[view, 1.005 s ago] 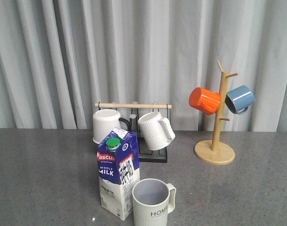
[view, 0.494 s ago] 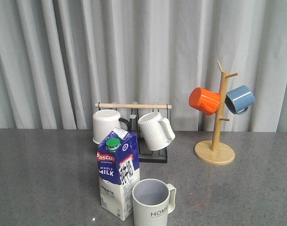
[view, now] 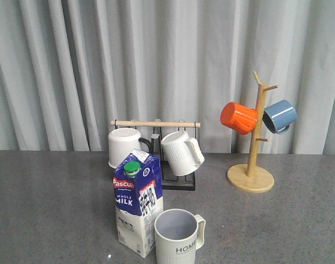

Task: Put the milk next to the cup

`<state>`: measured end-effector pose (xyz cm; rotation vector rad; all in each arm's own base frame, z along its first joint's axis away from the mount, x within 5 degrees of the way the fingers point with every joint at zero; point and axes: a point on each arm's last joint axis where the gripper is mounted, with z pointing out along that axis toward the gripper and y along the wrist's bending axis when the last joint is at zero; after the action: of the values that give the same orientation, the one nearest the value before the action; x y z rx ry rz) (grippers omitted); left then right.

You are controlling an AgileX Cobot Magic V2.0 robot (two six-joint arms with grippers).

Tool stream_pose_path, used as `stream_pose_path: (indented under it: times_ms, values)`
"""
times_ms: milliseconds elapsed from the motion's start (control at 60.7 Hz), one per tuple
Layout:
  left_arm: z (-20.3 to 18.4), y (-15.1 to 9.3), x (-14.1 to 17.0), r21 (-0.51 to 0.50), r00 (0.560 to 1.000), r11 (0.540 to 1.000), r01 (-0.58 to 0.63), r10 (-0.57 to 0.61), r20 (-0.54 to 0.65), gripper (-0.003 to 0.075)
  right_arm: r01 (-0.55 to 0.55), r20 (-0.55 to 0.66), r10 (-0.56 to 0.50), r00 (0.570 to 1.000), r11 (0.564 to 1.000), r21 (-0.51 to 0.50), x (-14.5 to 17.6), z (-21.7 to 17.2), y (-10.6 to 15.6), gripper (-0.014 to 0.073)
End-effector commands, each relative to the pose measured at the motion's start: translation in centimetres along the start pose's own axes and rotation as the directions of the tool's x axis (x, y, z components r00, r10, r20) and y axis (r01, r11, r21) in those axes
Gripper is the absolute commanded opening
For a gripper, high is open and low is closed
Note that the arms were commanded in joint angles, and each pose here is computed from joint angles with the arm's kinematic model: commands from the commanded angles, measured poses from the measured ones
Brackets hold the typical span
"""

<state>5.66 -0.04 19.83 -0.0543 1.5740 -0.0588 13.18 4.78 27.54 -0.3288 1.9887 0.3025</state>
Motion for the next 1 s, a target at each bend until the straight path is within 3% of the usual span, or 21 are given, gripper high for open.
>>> stream_pose_path:
  times_ms: [0, 280, 428, 577, 708, 988]
  values:
    - [0.0, 0.0, 0.0, 0.000, 0.998, 1.000, 0.005, -0.005, 0.057, -0.0007, -0.004, 0.079, 0.002, 0.997, 1.000, 0.020, -1.3, -0.3, -0.2, -0.0005]
    - [0.0, 0.0, 0.0, 0.000, 0.998, 1.000, 0.005, -0.005, 0.056, -0.0007, 0.017, 0.076, -0.018, 0.997, 1.000, 0.025, -1.3, -0.3, -0.2, -0.0005]
    - [0.0, 0.0, 0.0, 0.000, 0.998, 1.000, 0.005, -0.005, 0.056, -0.0007, 0.091, 0.182, -0.108, 0.977, 0.991, 0.096, -1.8, -2.1, -0.6, -0.0005]
    - [0.0, 0.0, 0.0, 0.000, 0.998, 1.000, 0.005, -0.005, 0.056, -0.0007, -0.026, 0.328, -0.051, 0.943, 0.974, 0.225, 0.0, -4.5, -1.8, -0.0005]
    - [0.0, 0.0, 0.0, 0.000, 0.998, 1.000, 0.005, -0.005, 0.056, -0.0007, -0.103, 0.384, -0.027, 0.923, 0.944, 0.313, 3.2, -5.7, -2.3, -0.0005]
    - [0.0, 0.0, 0.0, 0.000, 0.998, 1.000, 0.005, -0.005, 0.056, -0.0007, -0.227, 0.439, 0.060, 0.896, 0.913, 0.338, 7.9, -5.6, -2.5, -0.0005]
